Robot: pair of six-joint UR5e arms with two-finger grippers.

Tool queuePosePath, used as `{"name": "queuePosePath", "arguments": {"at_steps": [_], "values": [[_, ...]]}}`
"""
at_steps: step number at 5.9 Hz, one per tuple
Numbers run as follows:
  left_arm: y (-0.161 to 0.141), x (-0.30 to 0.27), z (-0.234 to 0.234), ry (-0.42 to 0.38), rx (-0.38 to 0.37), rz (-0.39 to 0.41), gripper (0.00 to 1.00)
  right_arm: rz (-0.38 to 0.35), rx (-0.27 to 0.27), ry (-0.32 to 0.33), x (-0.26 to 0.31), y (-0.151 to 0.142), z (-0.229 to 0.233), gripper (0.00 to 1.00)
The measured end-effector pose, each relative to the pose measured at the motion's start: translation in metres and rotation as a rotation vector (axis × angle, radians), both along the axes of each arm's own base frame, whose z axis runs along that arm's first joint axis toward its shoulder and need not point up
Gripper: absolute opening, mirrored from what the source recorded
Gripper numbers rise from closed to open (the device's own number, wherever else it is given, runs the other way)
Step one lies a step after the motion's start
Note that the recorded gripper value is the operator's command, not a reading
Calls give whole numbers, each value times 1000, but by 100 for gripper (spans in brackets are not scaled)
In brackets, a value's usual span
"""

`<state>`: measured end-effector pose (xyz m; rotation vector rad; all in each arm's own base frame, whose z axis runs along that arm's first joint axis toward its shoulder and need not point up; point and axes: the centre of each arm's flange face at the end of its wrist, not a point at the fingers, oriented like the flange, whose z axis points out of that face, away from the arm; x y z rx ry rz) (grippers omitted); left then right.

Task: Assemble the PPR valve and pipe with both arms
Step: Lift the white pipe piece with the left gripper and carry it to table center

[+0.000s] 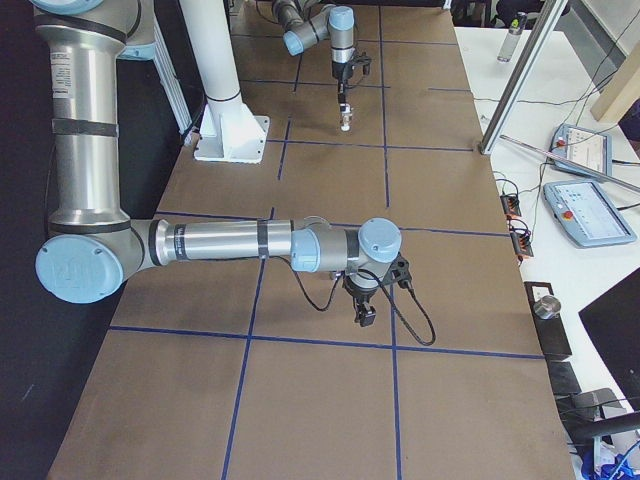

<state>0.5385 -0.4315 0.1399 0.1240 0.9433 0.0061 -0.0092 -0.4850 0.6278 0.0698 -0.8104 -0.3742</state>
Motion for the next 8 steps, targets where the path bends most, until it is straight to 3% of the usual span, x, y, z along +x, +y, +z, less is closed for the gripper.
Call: {"name": "queuePosePath", "arguments": {"at_steps": [4,6,7,8], "values": [[-15,43,-28,-99,-37,-20,0,-2,2,-12,-2,0,-3,100],[-3,57,-22,-118,-47,5,8,-3,3,-27,-3,0,-5,100],[1,60,-20,-118,-47,12,47,-3,2,-33,-3,0,-6,100],[2,61,-19,-118,-47,15,67,-3,2,-38,-3,0,-6,100]]}}
